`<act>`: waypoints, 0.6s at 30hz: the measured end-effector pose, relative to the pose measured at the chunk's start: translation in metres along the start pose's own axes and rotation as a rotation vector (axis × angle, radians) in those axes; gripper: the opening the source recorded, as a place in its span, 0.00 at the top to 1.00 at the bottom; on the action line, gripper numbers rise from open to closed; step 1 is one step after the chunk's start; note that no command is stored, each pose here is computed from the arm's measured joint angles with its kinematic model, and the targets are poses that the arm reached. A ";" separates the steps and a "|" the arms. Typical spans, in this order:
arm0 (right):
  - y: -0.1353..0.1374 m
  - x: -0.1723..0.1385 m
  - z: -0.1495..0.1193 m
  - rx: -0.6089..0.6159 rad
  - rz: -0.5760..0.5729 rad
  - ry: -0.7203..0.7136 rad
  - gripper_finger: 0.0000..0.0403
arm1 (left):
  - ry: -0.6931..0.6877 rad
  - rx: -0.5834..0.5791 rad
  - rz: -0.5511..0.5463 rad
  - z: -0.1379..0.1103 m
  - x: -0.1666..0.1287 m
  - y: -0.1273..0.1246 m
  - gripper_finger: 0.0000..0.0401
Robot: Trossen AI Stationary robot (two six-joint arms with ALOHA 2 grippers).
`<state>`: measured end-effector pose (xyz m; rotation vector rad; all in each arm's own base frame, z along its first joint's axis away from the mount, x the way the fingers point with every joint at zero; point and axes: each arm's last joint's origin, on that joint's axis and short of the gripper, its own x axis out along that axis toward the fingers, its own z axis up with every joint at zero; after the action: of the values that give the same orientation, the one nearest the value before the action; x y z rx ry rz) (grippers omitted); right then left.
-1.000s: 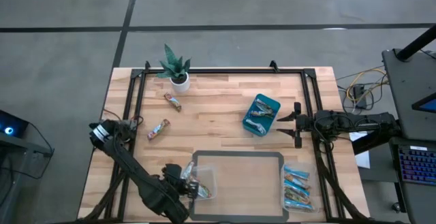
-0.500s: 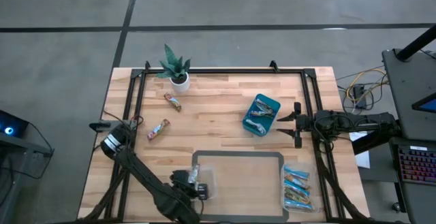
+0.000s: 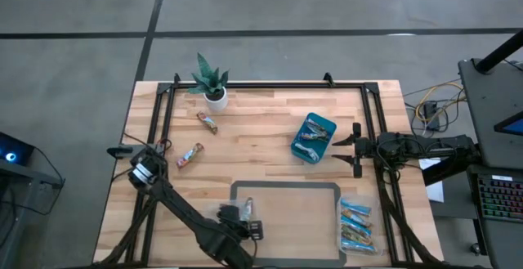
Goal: Pick and place Granola Bars by type
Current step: Put the top left red granola bar into the left transparent bin
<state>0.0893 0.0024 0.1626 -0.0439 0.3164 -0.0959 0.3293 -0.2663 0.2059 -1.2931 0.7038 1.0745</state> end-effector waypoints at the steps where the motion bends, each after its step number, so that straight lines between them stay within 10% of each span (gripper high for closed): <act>1: 0.000 0.000 0.000 0.000 0.000 -0.001 0.56 | 0.003 -0.002 -0.009 0.000 0.002 -0.001 1.00; 18: 0.000 0.000 0.000 0.000 0.000 0.000 0.56 | 0.006 -0.007 -0.009 -0.004 0.023 -0.006 1.00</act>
<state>0.0893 0.0025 0.1627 -0.0439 0.3161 -0.0955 0.3442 -0.2651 0.1869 -1.3045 0.6990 1.0669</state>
